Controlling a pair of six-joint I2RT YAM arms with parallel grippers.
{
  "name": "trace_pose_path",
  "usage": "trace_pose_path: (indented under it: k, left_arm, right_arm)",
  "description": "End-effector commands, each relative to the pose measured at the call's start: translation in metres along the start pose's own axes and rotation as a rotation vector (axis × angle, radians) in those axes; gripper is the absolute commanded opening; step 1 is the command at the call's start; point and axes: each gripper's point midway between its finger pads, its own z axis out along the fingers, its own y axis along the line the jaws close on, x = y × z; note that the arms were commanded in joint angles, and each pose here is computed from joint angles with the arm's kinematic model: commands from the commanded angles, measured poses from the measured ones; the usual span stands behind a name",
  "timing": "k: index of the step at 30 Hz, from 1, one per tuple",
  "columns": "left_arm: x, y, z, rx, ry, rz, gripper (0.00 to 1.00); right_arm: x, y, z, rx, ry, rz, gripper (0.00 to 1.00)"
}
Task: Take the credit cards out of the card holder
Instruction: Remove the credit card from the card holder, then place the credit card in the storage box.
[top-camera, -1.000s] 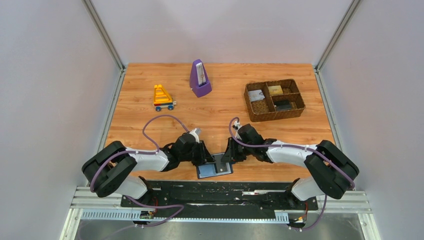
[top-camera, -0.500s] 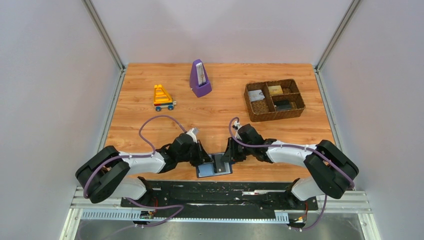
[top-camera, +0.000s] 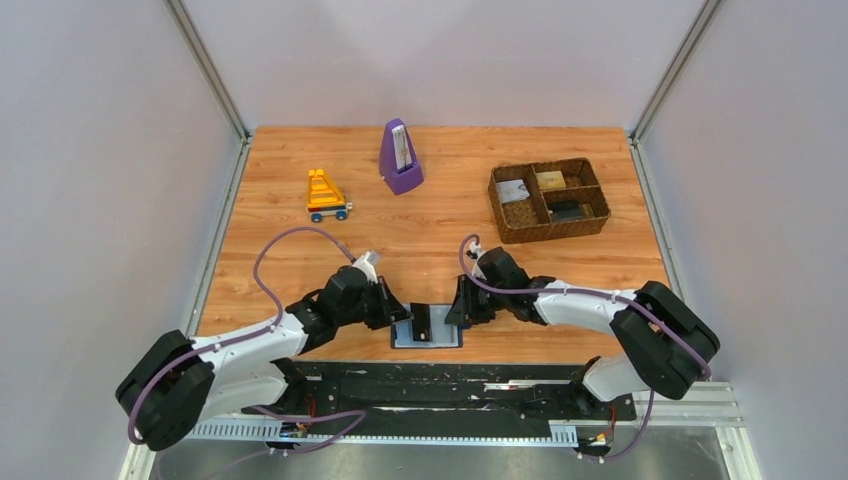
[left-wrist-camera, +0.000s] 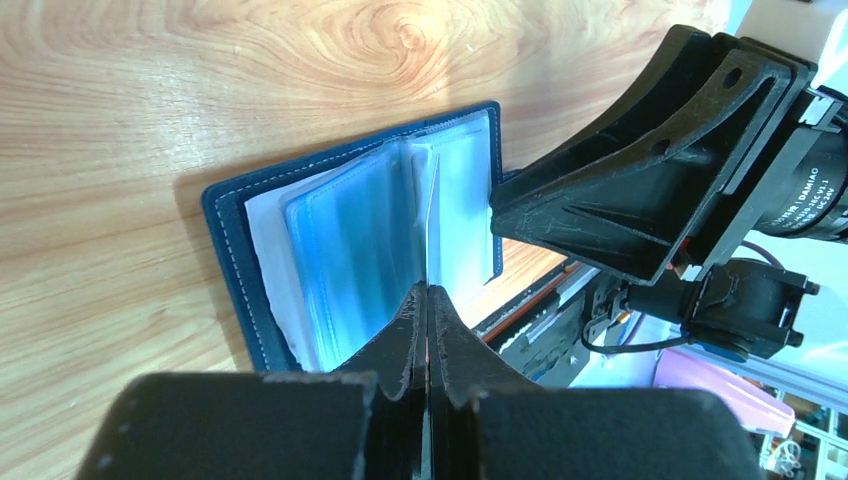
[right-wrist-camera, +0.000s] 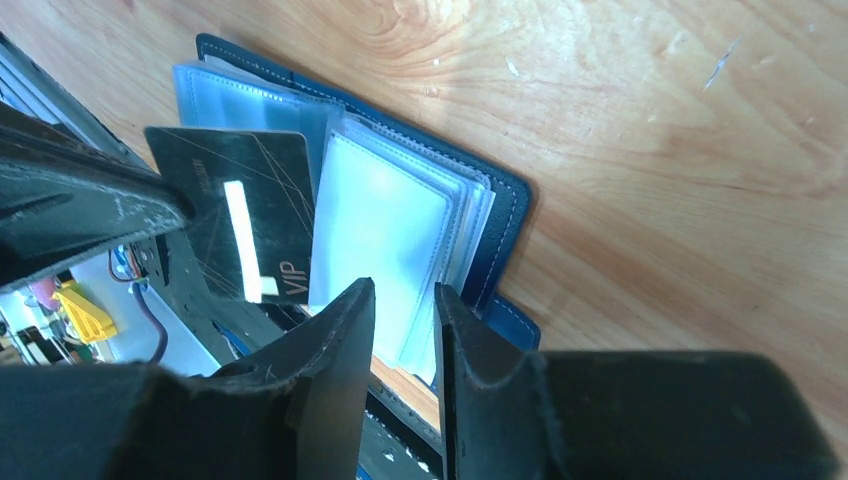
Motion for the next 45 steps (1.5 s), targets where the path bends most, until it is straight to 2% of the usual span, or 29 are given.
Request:
trace_pose_path:
  k: [1, 9, 15, 18, 26, 37, 41, 45]
  left_arm:
    - [-0.003, 0.005, -0.01, -0.015, -0.021, 0.06, 0.0]
    - [-0.003, -0.006, -0.017, 0.037, -0.015, 0.121, 0.0]
    - [-0.004, -0.021, -0.022, 0.116, -0.023, 0.17, 0.0]
    - [-0.004, -0.031, -0.025, 0.173, -0.023, 0.23, 0.0]
    - [0.002, -0.058, -0.039, 0.307, 0.011, 0.347, 0.0]
    - [0.002, -0.066, -0.045, 0.353, -0.004, 0.356, 0.0]
    - [0.002, -0.066, -0.045, 0.359, -0.007, 0.351, 0.0]
    - [0.002, -0.065, -0.044, 0.354, -0.011, 0.348, 0.0]
  right_arm:
    - [-0.015, 0.023, -0.013, -0.076, -0.019, -0.125, 0.31]
    - [-0.027, 0.064, -0.029, -0.242, -0.015, -0.285, 0.38]
    - [-0.03, 0.075, -0.029, -0.334, 0.006, -0.381, 0.52]
    - [-0.039, 0.082, -0.035, -0.405, 0.02, -0.446, 0.55]
    - [-0.049, 0.091, -0.042, -0.492, 0.059, -0.516, 0.55]
    - [-0.037, 0.082, -0.034, -0.501, 0.118, -0.496, 0.54]
    - [-0.032, 0.083, -0.035, -0.529, 0.138, -0.491, 0.49]
    - [-0.027, 0.084, -0.039, -0.556, 0.14, -0.496, 0.35]
